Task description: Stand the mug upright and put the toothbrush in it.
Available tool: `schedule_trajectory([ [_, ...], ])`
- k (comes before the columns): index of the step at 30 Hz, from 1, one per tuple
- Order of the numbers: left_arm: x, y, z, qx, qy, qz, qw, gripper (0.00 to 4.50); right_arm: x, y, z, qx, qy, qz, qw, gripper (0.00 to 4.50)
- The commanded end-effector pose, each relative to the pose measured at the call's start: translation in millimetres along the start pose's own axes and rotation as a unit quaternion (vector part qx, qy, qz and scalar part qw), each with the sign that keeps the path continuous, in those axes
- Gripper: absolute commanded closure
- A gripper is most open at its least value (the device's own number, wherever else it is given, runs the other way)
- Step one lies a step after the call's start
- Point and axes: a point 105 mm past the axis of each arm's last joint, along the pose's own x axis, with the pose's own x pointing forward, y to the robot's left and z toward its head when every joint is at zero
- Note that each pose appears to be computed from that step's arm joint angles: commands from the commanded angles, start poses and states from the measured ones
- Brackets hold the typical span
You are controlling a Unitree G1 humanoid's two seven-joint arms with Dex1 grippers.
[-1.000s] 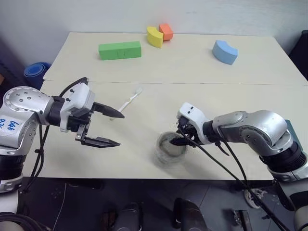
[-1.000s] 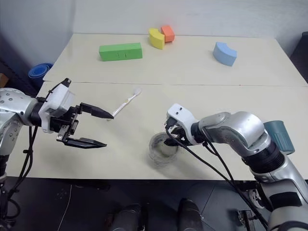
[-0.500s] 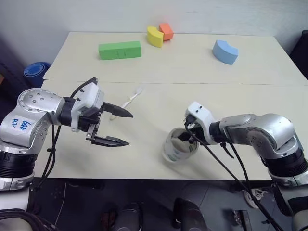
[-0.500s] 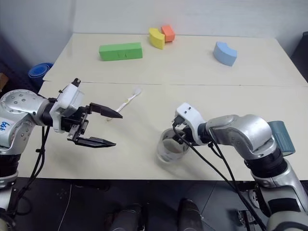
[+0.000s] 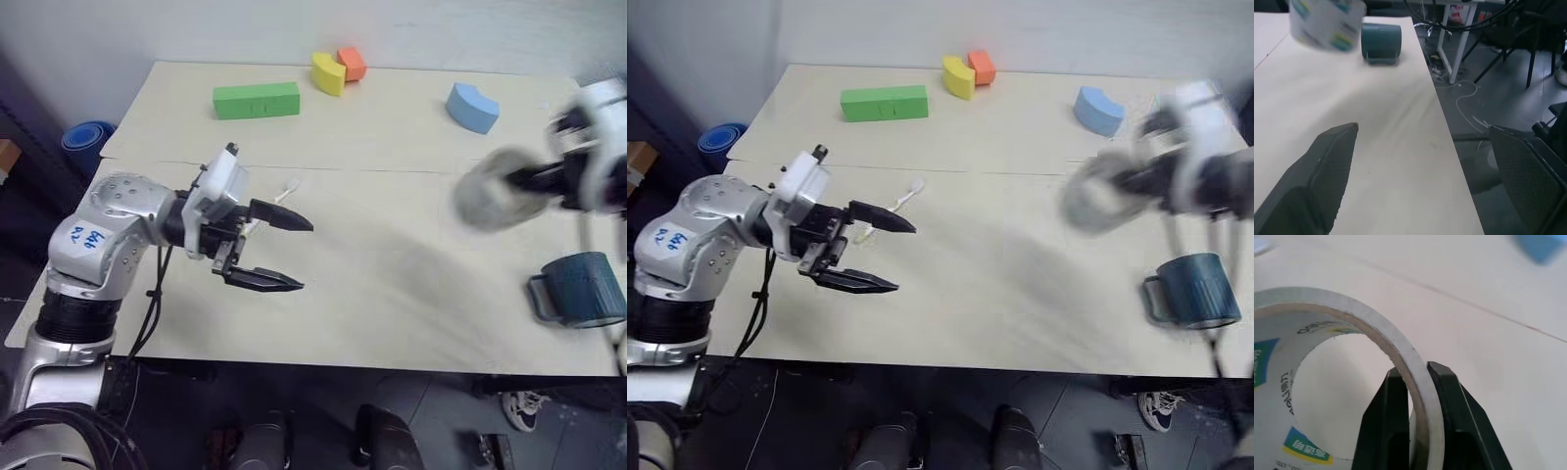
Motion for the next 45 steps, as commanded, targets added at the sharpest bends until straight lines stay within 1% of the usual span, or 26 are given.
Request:
schedule_trajectory([
  [1,21,-2,11,0.024,-0.026,-0.025,0.999,0.00,-28,-84,-19,0.065,-0.004,-0.121,0.991,4.23],
  [2,25,0,12,0.026,-0.032,-0.027,0.999,0.00,-30,-98,-29,0.084,0.001,-0.140,0.987,4.23],
  [4,30,1,14,0.028,-0.039,-0.029,0.998,0.00,-31,-112,-39,0.101,0.005,-0.156,0.983,4.23],
  [6,34,3,17,0.032,-0.046,-0.028,0.998,0.00,-33,-137,-66,0.130,0.018,-0.207,0.970,4.23],
  [8,36,5,19,0.034,-0.049,-0.025,0.998,0.00,-35,-151,-86,0.143,0.026,-0.240,0.960,4.23],
  [11,33,7,24,0.038,-0.052,-0.019,0.998,0.00,-28,-157,-110,0.190,0.026,-0.250,0.949,4.23],
  [16,29,5,24,0.037,-0.044,-0.011,0.998,0.00,-14,-158,-142,0.199,0.044,-0.258,0.944,4.23],
  [17,28,4,24,0.037,-0.041,-0.010,0.998,0.00,-10,-157,-150,0.203,0.048,-0.257,0.943,3.51],
  [18,28,3,24,0.036,-0.038,-0.010,0.999,0.00,-8,-156,-156,0.205,0.052,-0.256,0.943,3.29],
  [21,26,2,25,0.034,-0.035,-0.008,0.999,0.00,-4,-156,-166,0.196,0.061,-0.260,0.944,2.20],
  [24,24,2,25,0.032,-0.032,-0.003,0.999,0.00,-9,-162,-154,0.177,0.041,-0.273,0.945,1.17],
  [25,24,2,25,0.032,-0.031,-0.001,0.999,0.00,-13,-165,-142,0.155,0.026,-0.276,0.948,0.79],
  [26,23,3,25,0.032,-0.030,0.001,0.999,0.00,-16,-167,-134,0.140,0.017,-0.278,0.950,0.79],
  [29,20,3,23,0.032,-0.028,0.005,0.999,0.00,-30,-163,-76,0.043,-0.032,-0.259,0.964,0.79],
  [30,19,4,22,0.031,-0.028,0.007,0.999,0.00,-33,-154,-56,0.026,-0.051,-0.238,0.970,0.79],
  [31,18,4,22,0.031,-0.028,0.008,0.999,0.00,-34,-147,-46,0.019,-0.060,-0.223,0.973,0.79],
  [32,18,4,21,0.031,-0.029,0.010,0.999,0.00,-33,-130,-33,0.002,-0.069,-0.188,0.980,0.79],
  [33,18,5,21,0.031,-0.030,0.011,0.999,0.00,-30,-109,-27,-0.010,-0.069,-0.143,0.987,0.79],
  [35,18,7,21,0.032,-0.032,0.012,0.999,0.00,-23,-63,-35,-0.022,-0.032,-0.066,0.997,0.79],
  [36,18,8,20,0.032,-0.032,0.012,0.999,0.00,-21,-46,-41,-0.024,-0.019,-0.044,0.999,0.79],
  [37,19,9,20,0.033,-0.033,0.011,0.999,0.00,-20,-30,-52,-0.020,-0.005,-0.032,0.999,0.96],
  [39,20,10,20,0.035,-0.034,0.009,0.999,0.00,-20,-6,-67,-0.010,0.005,-0.021,1.000,1.37],
  [42,21,12,22,0.040,-0.035,0.004,0.999,0.00,-18,26,-84,0.008,0.018,-0.024,1.000,2.43],
  [43,21,13,23,0.042,-0.036,0.003,0.998,0.00,-17,34,-89,0.009,0.020,-0.027,0.999,2.43],
  [45,22,14,23,0.044,-0.036,0.002,0.998,0.00,-15,41,-98,0.006,0.027,-0.042,0.999,2.43],
])
